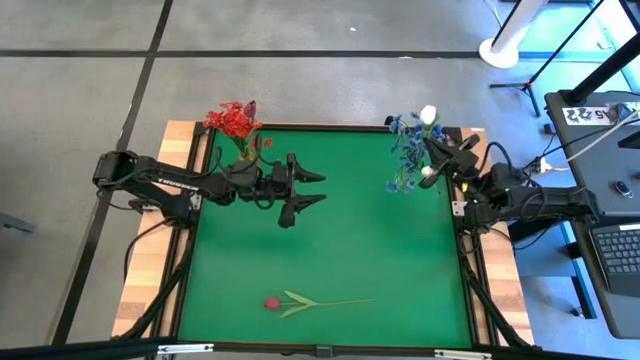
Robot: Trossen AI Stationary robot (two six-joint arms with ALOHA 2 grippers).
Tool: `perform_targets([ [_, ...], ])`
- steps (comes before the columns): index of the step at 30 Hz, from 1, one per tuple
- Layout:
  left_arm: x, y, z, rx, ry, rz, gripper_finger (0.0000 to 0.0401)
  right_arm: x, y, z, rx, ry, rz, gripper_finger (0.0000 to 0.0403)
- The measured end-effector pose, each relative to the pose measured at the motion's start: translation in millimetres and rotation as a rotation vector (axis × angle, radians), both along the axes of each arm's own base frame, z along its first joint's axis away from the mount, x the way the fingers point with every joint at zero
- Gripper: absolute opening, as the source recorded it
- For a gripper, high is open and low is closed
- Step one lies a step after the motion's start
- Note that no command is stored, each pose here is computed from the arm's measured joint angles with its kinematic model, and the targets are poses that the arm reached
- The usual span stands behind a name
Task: Sort flowers into vase by color
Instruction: Put the white flower into the transparent vase
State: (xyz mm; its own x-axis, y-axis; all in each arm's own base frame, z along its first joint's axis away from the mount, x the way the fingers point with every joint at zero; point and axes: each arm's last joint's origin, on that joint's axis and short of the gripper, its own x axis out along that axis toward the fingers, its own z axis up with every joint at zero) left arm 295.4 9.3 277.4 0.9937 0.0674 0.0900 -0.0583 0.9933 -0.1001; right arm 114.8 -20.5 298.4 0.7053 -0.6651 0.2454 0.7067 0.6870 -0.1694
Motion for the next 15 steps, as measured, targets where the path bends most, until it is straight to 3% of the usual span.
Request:
perform_targets([
  [8, 0.2, 0.0, -2.2, -0.001, 0.022, 0.0, 0.0234, -5.5, 0.7, 12.6, -0.098, -0.085, -0.011, 0.0001],
  [15, 0.2, 0.0, -2.6, -0.001, 0.027, 0.0, 0.0234, -6.9, 1.1, 15.7, -0.165, -0.066, -0.027, 0.0001],
])
